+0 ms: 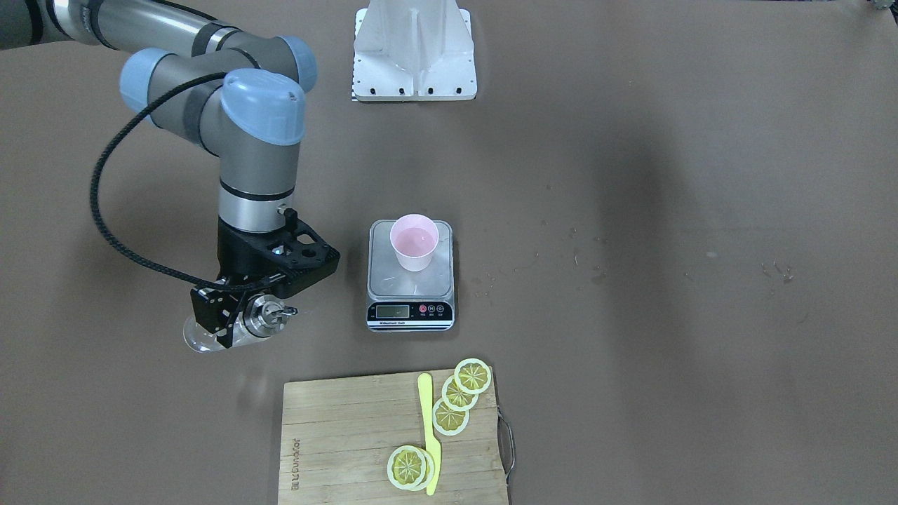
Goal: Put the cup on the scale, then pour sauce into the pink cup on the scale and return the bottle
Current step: 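Tilt the sauce bottle upright and carry it away from the cup with the right gripper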
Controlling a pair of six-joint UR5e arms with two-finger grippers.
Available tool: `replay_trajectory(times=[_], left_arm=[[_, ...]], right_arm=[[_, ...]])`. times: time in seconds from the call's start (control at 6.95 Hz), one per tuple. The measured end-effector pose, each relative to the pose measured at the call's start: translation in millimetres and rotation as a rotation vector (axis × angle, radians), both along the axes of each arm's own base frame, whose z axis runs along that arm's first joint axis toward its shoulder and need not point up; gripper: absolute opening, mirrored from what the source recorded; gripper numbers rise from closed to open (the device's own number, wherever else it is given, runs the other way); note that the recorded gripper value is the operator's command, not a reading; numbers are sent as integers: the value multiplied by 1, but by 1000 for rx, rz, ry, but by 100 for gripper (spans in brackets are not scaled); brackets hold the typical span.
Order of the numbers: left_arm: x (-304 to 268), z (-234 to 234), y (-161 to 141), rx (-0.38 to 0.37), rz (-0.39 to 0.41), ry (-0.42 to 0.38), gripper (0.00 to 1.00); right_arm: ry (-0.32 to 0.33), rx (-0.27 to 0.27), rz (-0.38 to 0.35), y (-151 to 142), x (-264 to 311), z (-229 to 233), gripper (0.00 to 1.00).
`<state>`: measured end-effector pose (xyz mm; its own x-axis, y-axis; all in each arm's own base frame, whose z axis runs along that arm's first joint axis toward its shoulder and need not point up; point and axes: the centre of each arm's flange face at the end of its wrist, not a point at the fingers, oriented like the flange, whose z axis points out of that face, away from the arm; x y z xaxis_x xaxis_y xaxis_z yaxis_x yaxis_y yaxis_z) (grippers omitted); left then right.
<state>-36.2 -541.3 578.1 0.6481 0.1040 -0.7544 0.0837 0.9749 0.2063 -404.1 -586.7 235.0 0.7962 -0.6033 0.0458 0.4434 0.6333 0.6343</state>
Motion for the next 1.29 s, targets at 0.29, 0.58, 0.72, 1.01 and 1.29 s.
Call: replay_trajectory(times=[0.29,0.58,0.72,1.01,1.29], left_arm=[[-1,-3,0,17,-3,1,97],[-5,-1,2,25,-8,2,97],[-6,0,3,28,-10,2,97],[-7,-1,3,36,-11,2,97],[-7,-3,2,43,-12,3,97]], right_arm=[[-107,-59,64,1,52,4,0],[-214,-118,118,9,87,28,0],[-275,-126,140,15,96,58,0],[-388,-150,183,31,109,106,0],[-492,-178,233,40,114,123,0]])
